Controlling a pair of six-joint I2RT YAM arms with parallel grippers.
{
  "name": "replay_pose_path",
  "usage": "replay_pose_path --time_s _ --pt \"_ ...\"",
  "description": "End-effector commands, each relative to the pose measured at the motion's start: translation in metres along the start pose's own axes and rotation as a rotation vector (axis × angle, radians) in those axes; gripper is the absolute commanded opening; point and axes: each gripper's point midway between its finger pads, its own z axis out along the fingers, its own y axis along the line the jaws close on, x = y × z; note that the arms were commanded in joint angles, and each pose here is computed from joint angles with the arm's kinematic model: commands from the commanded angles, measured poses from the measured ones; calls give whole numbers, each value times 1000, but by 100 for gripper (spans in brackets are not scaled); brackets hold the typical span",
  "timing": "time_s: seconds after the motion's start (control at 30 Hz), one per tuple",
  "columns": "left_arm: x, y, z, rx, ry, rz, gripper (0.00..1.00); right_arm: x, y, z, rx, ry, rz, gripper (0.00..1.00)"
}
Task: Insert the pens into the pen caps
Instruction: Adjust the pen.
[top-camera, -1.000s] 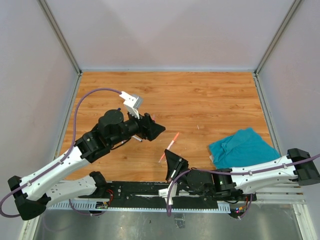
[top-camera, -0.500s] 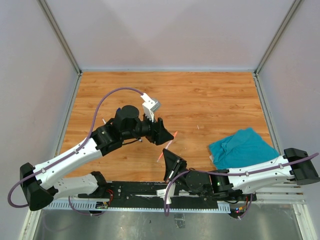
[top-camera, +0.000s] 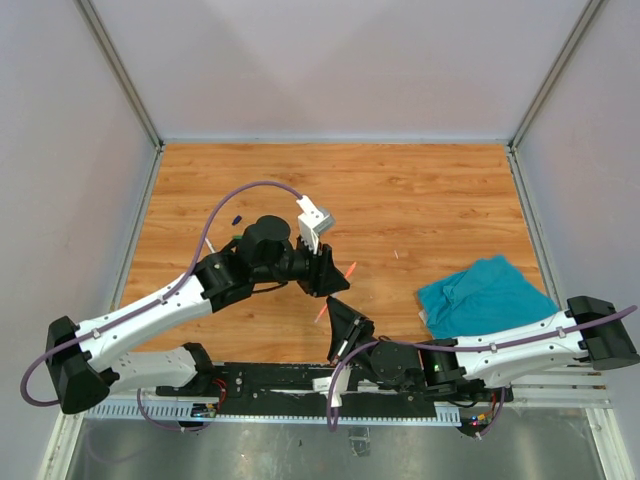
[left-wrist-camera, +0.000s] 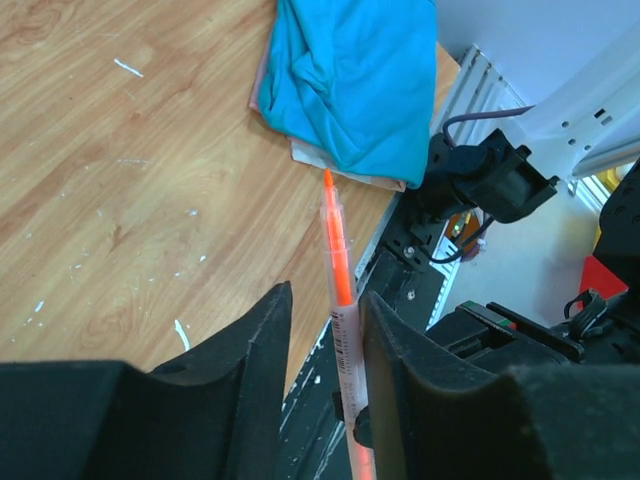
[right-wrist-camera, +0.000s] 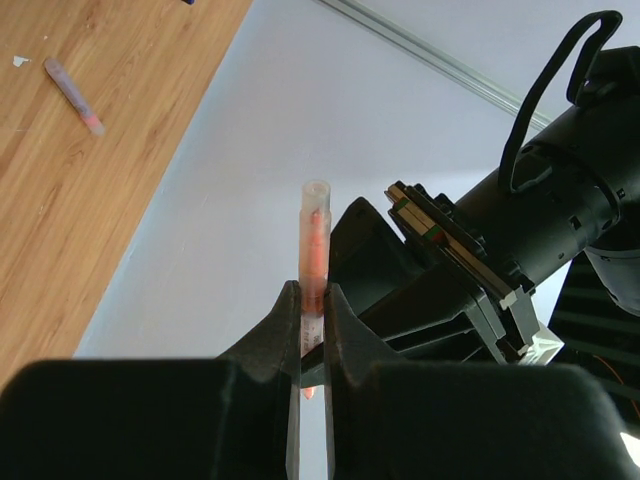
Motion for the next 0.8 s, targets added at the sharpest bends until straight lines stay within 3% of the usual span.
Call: replay_pose_path --time_s 0.0,0.23,0.47,0.77 --pt "10 -5 2 30 34 20 35 -2 -2 -2 13 10 20 3" --pt "7 -5 0 20 30 23 2 -1 1 -1 1 23 19 6" --pt "0 -2 -4 -7 1 28 0 -2 4 1 -13 33 18 29" --pt "-11 22 -12 -148 -70 36 1 -1 6 0 -15 25 52 47"
